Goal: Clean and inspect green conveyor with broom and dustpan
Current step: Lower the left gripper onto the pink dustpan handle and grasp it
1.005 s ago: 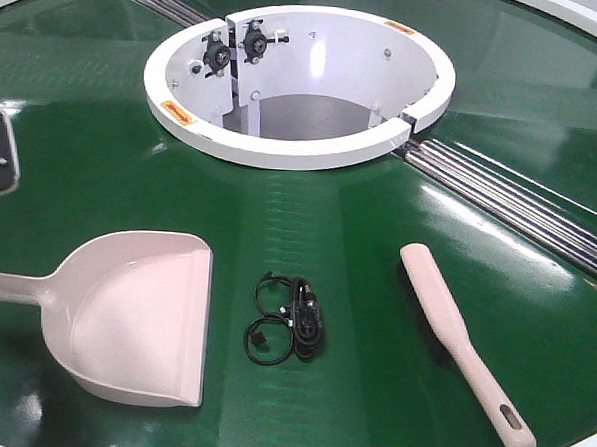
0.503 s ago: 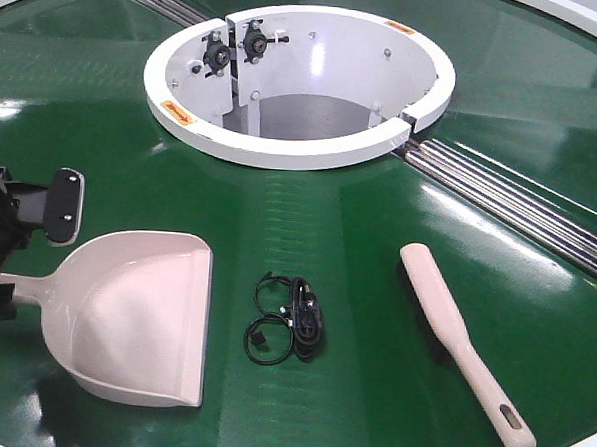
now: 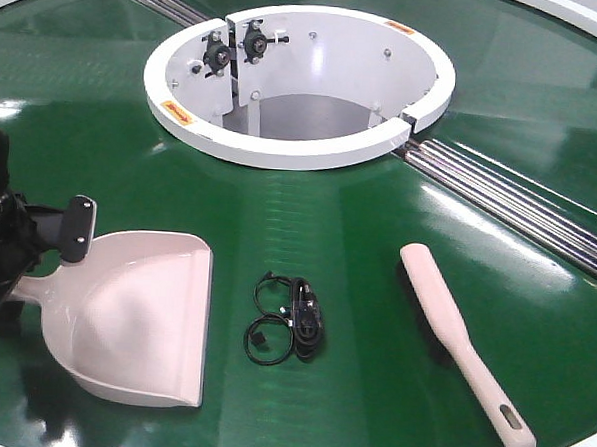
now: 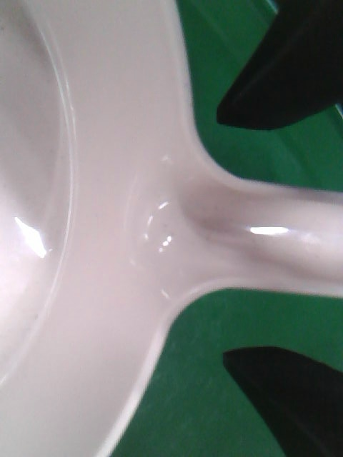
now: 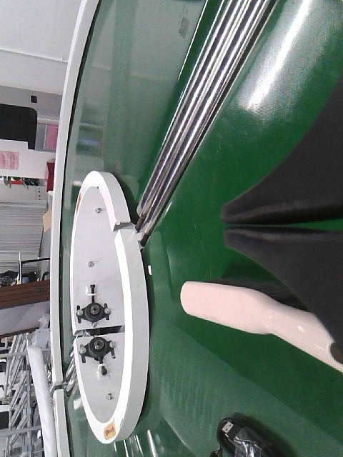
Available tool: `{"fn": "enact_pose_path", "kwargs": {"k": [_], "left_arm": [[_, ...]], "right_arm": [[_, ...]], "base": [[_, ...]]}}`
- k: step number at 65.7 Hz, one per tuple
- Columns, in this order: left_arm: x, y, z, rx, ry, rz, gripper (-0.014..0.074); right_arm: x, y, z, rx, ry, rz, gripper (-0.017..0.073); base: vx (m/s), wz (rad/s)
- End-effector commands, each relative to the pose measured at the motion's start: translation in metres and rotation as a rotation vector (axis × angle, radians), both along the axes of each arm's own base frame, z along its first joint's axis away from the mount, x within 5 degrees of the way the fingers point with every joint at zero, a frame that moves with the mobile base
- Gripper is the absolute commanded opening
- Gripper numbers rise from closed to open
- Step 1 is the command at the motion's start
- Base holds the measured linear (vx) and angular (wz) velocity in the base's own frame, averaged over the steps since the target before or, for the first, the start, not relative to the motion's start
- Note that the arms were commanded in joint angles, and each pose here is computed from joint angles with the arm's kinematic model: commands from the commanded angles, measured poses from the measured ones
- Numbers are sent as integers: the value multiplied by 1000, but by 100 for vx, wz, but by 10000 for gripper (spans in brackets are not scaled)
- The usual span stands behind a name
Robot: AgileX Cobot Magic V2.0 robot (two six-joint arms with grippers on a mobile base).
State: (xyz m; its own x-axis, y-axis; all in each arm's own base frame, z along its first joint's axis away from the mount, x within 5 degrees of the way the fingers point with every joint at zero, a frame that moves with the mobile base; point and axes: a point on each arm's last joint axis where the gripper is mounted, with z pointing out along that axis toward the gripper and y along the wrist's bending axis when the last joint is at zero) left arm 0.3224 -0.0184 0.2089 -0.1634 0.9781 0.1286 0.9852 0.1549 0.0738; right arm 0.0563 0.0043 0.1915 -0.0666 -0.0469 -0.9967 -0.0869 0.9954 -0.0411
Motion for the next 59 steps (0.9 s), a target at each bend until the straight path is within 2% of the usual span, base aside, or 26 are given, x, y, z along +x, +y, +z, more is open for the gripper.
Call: {"fn": "enact_pose_path", "kwargs": {"k": [1, 7, 16, 32, 59], "left_arm": [[4, -2, 15, -5, -68, -10, 546], [6, -2, 9, -3, -53, -11, 505], [6, -2, 4, 1, -23, -8, 383], [2, -2, 10, 6, -16, -7, -2], [-16, -2, 47, -3, -92, 8, -8]], "right_arm": [[0, 0, 6, -1, -82, 2, -9], [0, 0, 6, -1, -82, 2, -9], [0, 0, 6, -1, -82, 2, -9], [0, 0, 6, -1, -82, 2, -9], [0, 0, 6, -1, -82, 2, -9]], "base": [[0, 0], [0, 0], [0, 0], [0, 0], [0, 0]]}}
